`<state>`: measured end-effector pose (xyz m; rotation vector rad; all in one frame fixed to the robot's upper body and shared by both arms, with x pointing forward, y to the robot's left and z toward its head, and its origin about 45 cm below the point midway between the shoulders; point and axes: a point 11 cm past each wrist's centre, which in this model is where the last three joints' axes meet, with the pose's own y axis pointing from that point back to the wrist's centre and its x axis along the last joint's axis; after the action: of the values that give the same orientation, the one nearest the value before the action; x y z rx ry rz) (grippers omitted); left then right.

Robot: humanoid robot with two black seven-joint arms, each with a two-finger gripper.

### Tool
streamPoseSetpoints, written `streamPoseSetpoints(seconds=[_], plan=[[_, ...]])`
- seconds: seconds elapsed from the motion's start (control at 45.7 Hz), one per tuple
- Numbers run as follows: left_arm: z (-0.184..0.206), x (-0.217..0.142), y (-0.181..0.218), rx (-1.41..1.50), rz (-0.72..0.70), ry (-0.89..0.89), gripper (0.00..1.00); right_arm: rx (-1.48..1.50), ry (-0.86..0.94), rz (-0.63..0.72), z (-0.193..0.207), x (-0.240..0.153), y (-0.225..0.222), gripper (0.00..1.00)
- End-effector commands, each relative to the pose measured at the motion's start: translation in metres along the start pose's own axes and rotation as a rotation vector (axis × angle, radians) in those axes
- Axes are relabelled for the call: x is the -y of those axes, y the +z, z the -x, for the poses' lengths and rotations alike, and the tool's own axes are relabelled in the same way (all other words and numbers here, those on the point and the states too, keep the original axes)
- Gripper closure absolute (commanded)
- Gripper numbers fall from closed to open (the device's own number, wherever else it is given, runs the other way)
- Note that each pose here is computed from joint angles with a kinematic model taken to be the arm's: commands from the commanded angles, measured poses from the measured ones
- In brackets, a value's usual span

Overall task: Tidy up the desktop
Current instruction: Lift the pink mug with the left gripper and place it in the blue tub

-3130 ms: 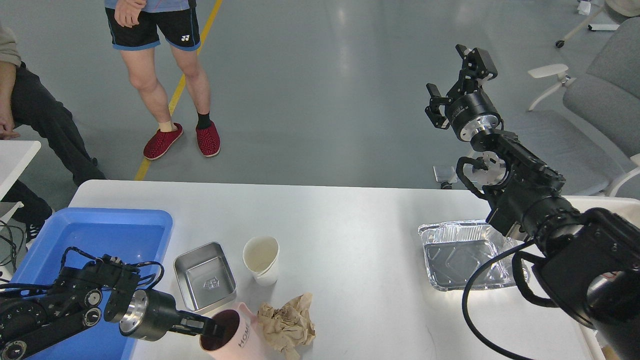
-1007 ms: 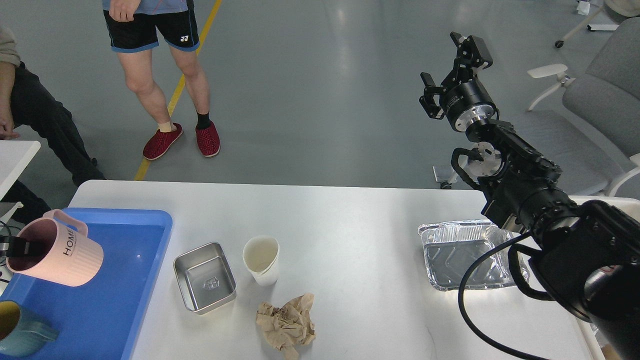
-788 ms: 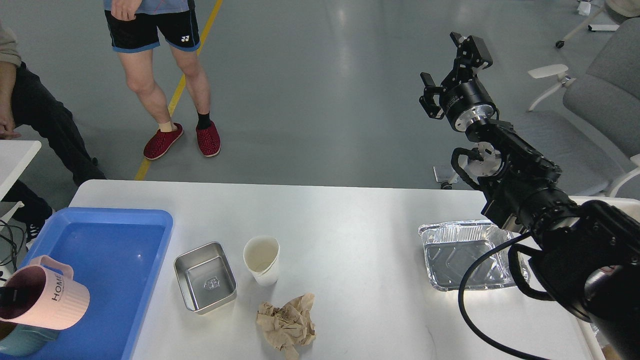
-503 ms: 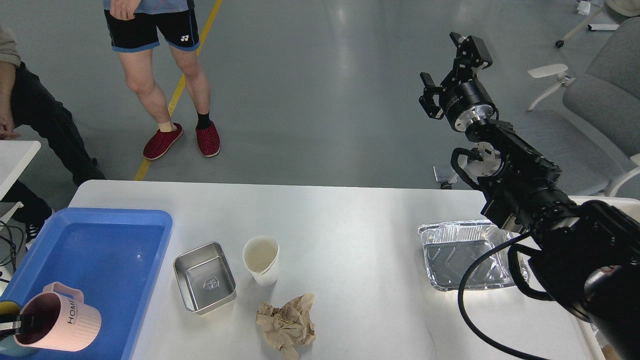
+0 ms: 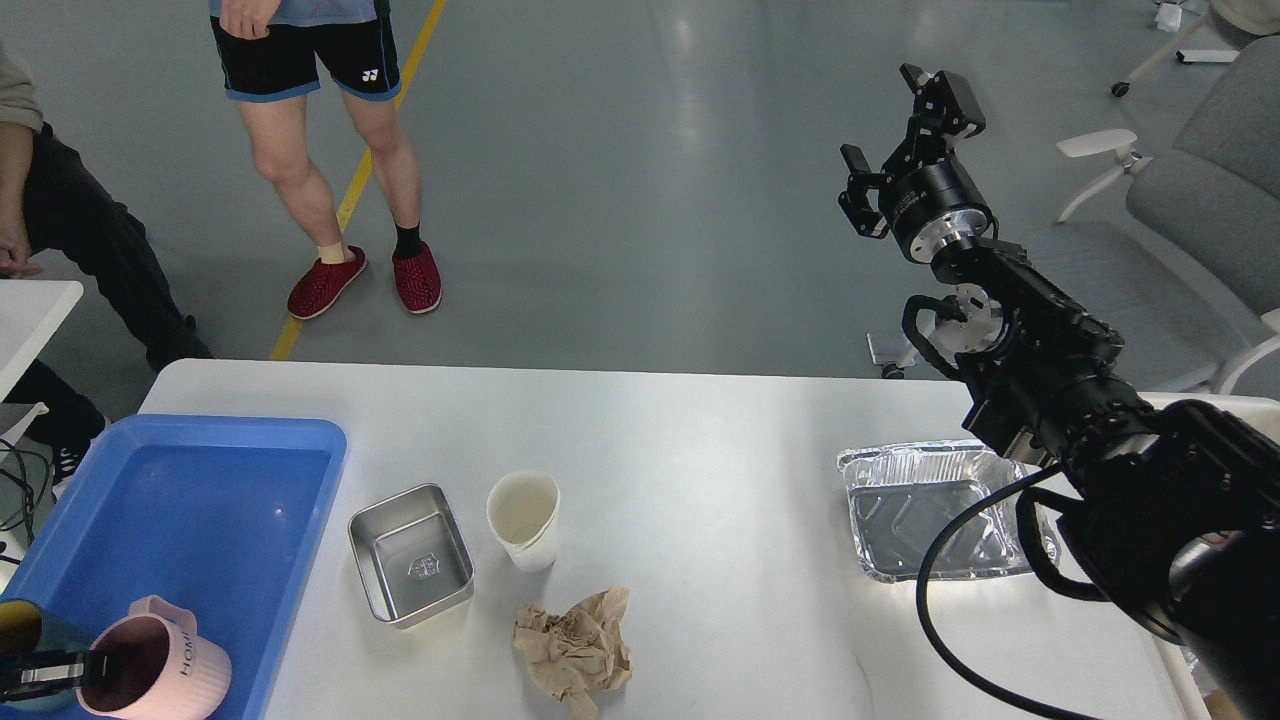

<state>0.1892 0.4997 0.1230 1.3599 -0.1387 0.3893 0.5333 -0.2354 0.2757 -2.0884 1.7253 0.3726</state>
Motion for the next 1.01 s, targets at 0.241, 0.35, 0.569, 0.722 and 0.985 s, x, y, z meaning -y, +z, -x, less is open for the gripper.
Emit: streamPoseSetpoints(seconds=[0.241, 0.35, 0.569, 0.722, 0.985], plan=[[-0.005, -0.001, 0.012, -0.013, 0.039, -0.028, 0.15, -0.001, -0.002, -0.001, 0.001, 0.000, 0.000, 0.00], [-0.013, -0.007, 0.024, -0.028, 0.090, -0.044, 0.15, -0.001, -0.001, 0.001, 0.000, 0.000, 0.000, 0.00], [-0.045, -0.057, 0.029, -0.057, 0.124, -0.008, 0.15, -0.003, -0.002, 0.003, 0.000, 0.000, 0.001, 0.00], [-0.087, -0.126, 0.041, -0.051, 0.140, 0.057, 0.16, -0.005, -0.002, 0.003, -0.001, 0.000, 0.000, 0.00], [-0.107, -0.303, 0.030, -0.140, 0.075, 0.275, 0.16, -0.023, -0.013, 0.009, 0.002, 0.000, 0.001, 0.00]])
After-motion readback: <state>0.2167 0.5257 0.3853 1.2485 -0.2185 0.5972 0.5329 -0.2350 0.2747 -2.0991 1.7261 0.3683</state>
